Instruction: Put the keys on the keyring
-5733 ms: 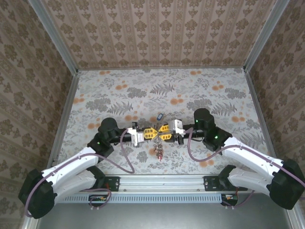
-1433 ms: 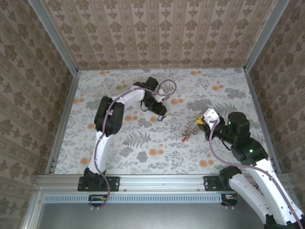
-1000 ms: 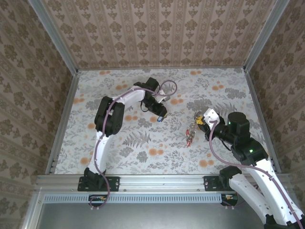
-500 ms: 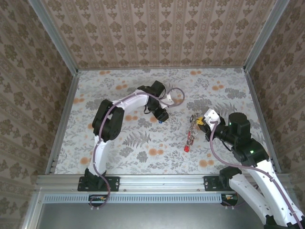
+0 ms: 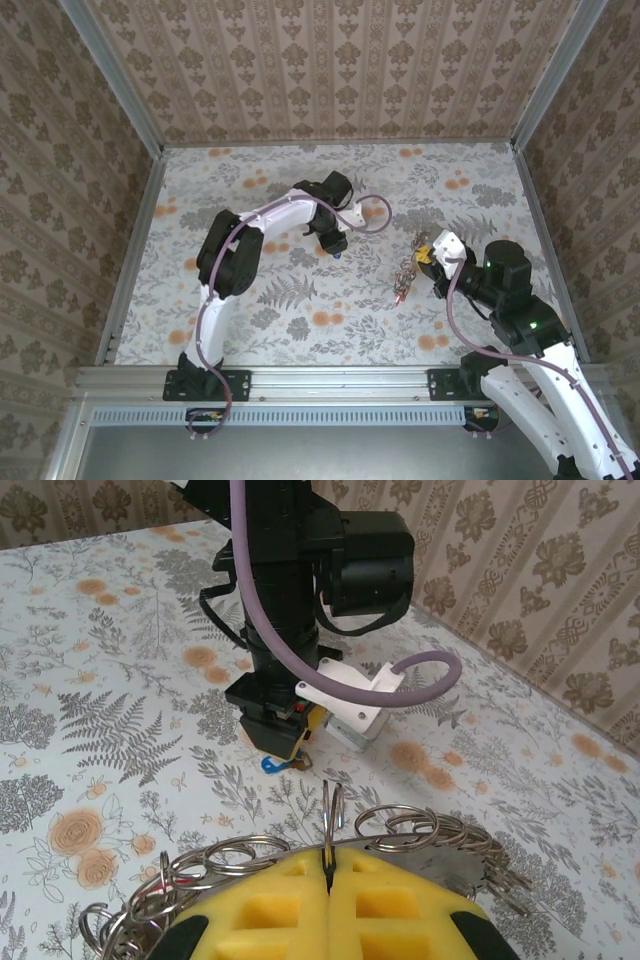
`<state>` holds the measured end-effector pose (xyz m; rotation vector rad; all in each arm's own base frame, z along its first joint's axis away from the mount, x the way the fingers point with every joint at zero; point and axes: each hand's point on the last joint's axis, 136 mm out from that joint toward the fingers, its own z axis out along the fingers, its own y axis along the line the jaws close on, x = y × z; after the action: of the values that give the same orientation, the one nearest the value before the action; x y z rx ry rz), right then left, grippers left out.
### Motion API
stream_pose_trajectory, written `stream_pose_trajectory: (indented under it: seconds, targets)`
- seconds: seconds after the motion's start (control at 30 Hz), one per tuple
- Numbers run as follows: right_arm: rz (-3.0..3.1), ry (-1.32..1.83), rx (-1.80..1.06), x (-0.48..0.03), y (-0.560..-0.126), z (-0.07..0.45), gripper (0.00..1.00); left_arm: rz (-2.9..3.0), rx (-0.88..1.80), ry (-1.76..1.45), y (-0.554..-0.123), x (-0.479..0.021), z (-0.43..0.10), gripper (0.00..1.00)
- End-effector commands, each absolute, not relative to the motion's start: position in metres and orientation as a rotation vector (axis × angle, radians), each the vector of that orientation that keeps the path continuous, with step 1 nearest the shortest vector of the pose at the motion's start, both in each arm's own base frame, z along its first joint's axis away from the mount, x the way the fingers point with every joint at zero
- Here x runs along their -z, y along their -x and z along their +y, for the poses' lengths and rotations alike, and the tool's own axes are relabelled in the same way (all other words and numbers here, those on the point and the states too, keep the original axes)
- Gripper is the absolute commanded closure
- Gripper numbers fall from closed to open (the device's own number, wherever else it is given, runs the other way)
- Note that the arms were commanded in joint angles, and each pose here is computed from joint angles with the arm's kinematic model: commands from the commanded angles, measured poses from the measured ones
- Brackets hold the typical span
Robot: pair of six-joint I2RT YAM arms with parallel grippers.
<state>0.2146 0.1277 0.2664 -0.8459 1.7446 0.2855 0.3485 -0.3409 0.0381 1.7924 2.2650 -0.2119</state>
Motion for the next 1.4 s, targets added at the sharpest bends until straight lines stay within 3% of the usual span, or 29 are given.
stream_pose_trajectory:
  seconds: [0.0,0.27,0.5,0.67,1.0,1.37]
  targets:
    - [1.661,0.819,-0.291,-0.297,-0.212,0.128,1.00,2.251,0.149,-1.900,-0.345,-0.026,-0.337,0.63]
    - [1.661,0.817,-0.289,-0.298,-0.211,0.128,1.00,2.261,0.202,-1.945,-0.338,-0.015,-0.342,0.65]
    - [1.653,0.815,-0.286,-0.301,-0.210,0.127,1.00,2.256,0.216,-1.951,-0.340,-0.013,-0.344,0.89]
    - [1.649,0.813,-0.290,-0.302,-0.210,0.128,1.00,2.245,0.251,-1.930,-0.342,-0.020,-0.347,1.00]
    - [1.646,0.815,-0.299,-0.302,-0.210,0.129,1.00,2.271,0.344,-1.839,-0.348,-0.035,-0.341,1.00]
    - [1.670,0.891,-0.326,-0.281,-0.214,0.138,1.00,2.013,0.776,-1.648,-0.328,-0.118,-0.338,1.00]
